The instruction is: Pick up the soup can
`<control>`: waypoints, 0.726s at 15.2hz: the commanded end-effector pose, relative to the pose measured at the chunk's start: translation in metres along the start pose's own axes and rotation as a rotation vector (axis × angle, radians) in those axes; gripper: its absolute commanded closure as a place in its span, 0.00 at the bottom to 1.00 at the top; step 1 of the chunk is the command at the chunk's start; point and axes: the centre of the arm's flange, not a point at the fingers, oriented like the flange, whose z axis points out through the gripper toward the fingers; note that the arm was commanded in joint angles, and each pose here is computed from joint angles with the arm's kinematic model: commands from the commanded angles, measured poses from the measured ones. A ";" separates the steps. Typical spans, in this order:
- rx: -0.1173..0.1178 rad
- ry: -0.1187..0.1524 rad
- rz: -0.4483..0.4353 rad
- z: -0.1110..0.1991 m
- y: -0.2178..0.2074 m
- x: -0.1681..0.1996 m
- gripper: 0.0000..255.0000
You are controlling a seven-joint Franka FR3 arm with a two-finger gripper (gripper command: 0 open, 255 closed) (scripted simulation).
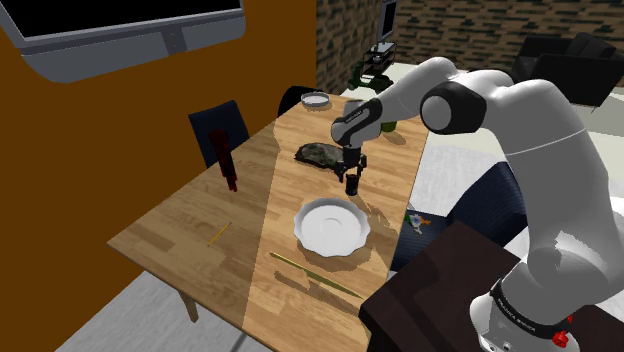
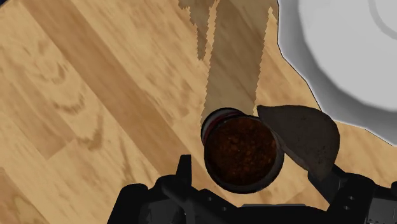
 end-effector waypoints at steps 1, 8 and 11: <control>0.000 0.000 0.000 0.004 0.001 0.001 0.00; 0.000 0.000 0.000 0.003 0.000 0.001 1.00; 0.000 0.000 0.000 0.004 0.001 0.001 1.00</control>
